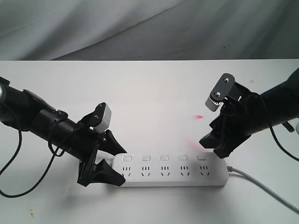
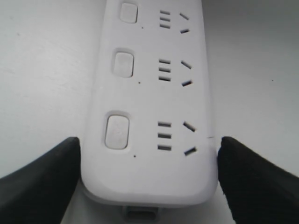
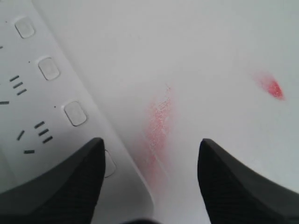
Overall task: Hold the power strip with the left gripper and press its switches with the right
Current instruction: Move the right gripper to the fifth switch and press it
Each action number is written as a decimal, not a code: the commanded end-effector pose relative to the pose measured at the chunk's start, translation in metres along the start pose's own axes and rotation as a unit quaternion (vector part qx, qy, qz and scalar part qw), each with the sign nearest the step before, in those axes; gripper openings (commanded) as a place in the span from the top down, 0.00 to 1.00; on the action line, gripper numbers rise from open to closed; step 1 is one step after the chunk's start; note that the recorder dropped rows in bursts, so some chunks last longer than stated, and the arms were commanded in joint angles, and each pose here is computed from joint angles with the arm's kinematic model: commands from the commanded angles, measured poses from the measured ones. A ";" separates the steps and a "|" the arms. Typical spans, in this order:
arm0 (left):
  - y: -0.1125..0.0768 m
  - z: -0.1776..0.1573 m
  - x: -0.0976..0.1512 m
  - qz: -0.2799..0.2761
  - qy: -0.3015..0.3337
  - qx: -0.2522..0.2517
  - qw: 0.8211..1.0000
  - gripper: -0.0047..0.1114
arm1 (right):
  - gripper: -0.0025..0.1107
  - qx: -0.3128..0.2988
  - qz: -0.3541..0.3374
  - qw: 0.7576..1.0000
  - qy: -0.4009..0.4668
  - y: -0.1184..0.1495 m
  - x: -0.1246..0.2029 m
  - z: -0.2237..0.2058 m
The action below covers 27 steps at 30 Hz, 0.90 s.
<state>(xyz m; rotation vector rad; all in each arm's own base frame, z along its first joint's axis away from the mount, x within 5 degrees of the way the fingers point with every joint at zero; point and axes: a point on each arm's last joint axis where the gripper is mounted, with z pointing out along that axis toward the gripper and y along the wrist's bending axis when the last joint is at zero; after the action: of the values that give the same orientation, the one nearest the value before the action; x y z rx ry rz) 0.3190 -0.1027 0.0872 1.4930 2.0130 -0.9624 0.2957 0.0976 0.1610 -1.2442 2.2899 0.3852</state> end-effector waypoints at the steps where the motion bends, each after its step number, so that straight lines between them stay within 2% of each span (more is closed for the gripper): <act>1: -0.001 0.001 -0.001 0.006 0.000 0.008 1.000 0.44 | 0.50 0.008 0.008 1.000 -0.014 0.002 0.004 0.002; 7: -0.001 0.001 -0.001 0.006 0.000 0.008 1.000 0.44 | 0.50 0.004 0.012 1.000 -0.008 0.001 0.007 0.007; 14: -0.001 0.001 -0.001 0.006 0.000 0.008 1.000 0.44 | 0.50 -0.027 0.028 0.999 0.018 0.001 0.019 0.027; 27: -0.001 0.001 -0.001 0.006 0.000 0.008 1.000 0.44 | 0.50 -0.017 0.027 0.999 0.023 0.001 0.022 0.028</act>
<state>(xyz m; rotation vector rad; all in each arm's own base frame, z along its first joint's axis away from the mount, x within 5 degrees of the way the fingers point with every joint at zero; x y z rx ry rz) 0.3189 -0.1026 0.0871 1.4951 2.0128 -0.9621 0.2956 0.0981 0.1296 -1.2128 2.3599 0.4378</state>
